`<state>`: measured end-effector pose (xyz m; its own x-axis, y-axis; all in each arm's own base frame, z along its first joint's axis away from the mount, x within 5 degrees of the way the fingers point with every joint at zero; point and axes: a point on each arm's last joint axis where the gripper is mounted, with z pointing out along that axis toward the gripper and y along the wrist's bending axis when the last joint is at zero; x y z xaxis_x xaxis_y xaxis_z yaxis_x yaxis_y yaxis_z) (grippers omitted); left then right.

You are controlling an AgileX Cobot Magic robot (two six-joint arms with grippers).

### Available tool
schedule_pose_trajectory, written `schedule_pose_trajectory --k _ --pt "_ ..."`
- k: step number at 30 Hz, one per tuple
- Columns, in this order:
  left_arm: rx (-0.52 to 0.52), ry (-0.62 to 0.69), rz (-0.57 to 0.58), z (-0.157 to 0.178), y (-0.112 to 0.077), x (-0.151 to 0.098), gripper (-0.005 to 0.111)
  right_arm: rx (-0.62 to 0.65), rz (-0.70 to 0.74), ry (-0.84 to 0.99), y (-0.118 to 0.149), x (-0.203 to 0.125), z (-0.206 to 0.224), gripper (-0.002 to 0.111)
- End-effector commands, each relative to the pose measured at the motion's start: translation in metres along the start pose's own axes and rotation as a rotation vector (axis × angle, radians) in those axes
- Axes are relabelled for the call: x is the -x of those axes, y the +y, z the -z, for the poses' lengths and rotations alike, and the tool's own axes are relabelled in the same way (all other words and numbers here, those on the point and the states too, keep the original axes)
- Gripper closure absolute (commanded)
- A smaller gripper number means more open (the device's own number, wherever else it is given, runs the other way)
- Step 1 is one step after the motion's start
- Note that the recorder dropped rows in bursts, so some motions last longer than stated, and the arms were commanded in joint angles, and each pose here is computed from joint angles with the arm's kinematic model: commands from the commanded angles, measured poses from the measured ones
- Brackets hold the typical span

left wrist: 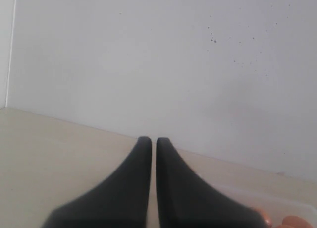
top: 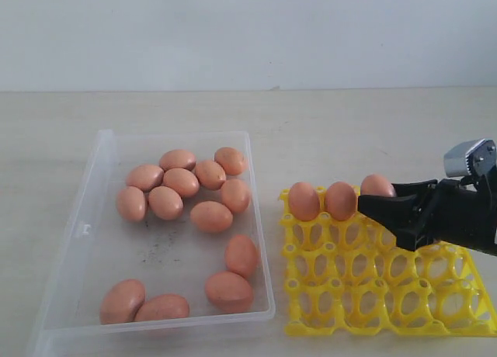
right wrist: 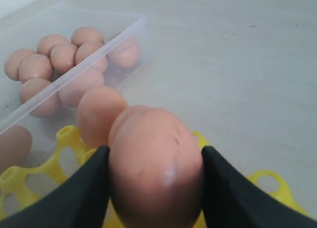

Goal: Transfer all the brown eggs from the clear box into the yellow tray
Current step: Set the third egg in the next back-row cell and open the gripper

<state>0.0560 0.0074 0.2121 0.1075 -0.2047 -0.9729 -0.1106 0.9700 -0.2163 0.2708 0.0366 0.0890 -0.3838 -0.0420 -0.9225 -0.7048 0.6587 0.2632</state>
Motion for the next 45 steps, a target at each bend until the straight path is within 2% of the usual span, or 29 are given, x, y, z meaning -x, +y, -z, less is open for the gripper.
schedule_pose_trajectory --k 1,10,15,38,41,45 --pt "-0.005 -0.005 -0.004 0.000 0.000 0.001 0.103 -0.053 0.019 -0.040 -0.001 0.005 -0.006 0.108" --pt "-0.005 -0.005 -0.004 0.000 0.000 0.001 0.103 -0.081 0.030 -0.013 -0.003 0.003 -0.006 0.108" --pt "-0.005 -0.005 -0.004 0.000 0.000 0.001 0.103 -0.020 0.057 0.017 0.002 0.000 -0.007 0.108" --pt "-0.005 -0.005 -0.004 0.000 0.000 0.001 0.103 -0.090 0.036 0.097 -0.004 -0.007 -0.006 0.108" --pt "-0.005 -0.005 -0.004 0.000 0.000 0.001 0.103 -0.092 0.038 0.112 -0.004 -0.009 -0.006 0.099" --pt "-0.005 -0.005 -0.004 0.000 0.000 0.001 0.103 -0.087 0.040 0.115 -0.004 -0.009 -0.006 0.070"
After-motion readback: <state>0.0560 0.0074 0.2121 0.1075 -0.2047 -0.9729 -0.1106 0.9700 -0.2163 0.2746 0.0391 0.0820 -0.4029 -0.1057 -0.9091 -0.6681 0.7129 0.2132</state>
